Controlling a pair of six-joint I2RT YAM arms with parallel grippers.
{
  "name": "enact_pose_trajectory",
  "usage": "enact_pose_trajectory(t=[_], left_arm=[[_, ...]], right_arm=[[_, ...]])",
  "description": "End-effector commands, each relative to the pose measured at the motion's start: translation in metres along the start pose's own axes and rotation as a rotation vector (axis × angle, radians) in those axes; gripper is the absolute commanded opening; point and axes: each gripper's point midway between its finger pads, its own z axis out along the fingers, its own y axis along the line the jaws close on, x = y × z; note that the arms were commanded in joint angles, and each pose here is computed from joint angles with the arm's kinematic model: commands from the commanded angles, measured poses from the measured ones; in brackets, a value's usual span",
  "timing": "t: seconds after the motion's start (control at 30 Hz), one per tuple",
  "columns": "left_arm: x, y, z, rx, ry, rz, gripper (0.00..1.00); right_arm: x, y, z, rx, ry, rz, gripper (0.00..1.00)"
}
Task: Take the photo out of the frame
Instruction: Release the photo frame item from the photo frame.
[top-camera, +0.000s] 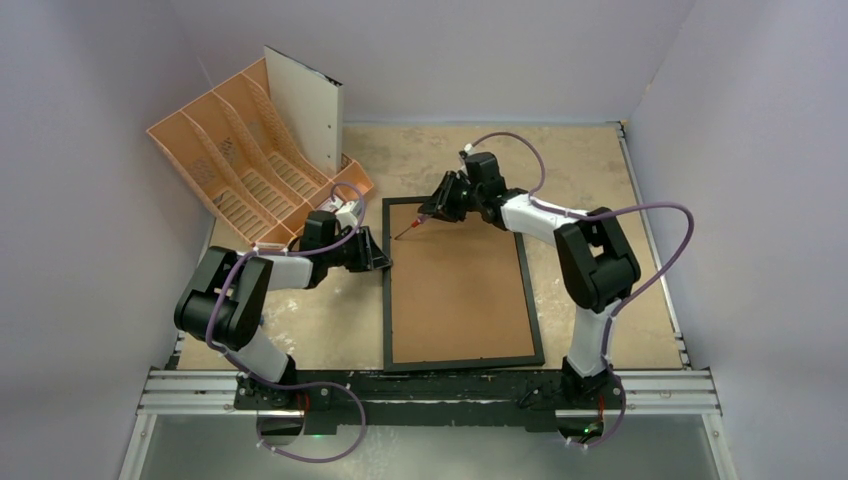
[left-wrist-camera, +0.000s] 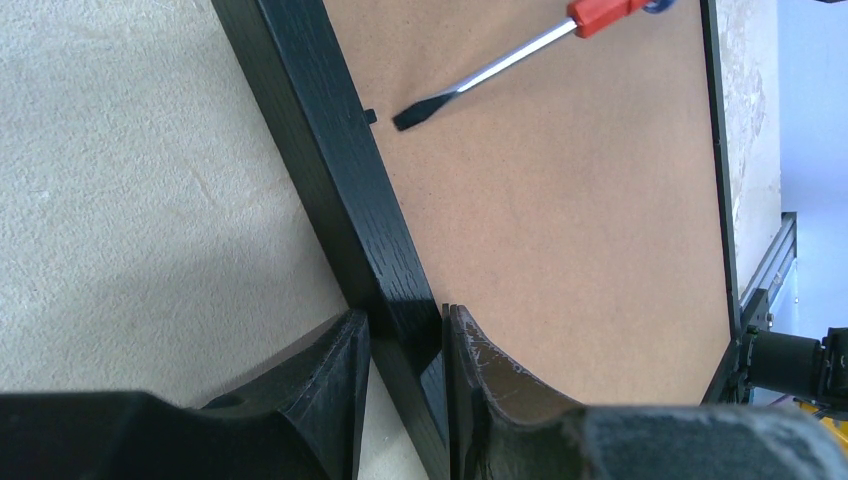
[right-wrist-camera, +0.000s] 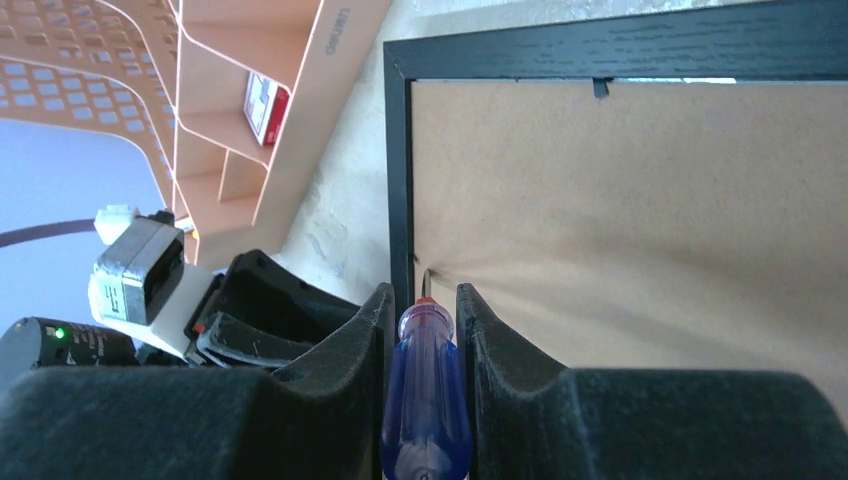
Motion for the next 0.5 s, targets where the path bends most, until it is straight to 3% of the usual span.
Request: enact_pose_trajectory(t=[0.0, 0.27, 0.47], left_arm=[[0.022, 0.003, 0.001, 0.003, 0.077, 0.013, 0.13], [0.021, 0.001, 0.001, 0.009, 0.075, 0.012, 0.13], [0.021, 0.001, 0.001, 0.014, 0.074, 0.011, 0.12]], right_arm=[[-0.011, 0.014, 0.01, -0.087, -0.038, 0.011, 0.0], [-0.001, -0.007, 0.023, -0.065, -0.049, 0.051, 0.0], [0.018, -0.012, 0.017, -0.074, 0.012, 0.083, 0.0]])
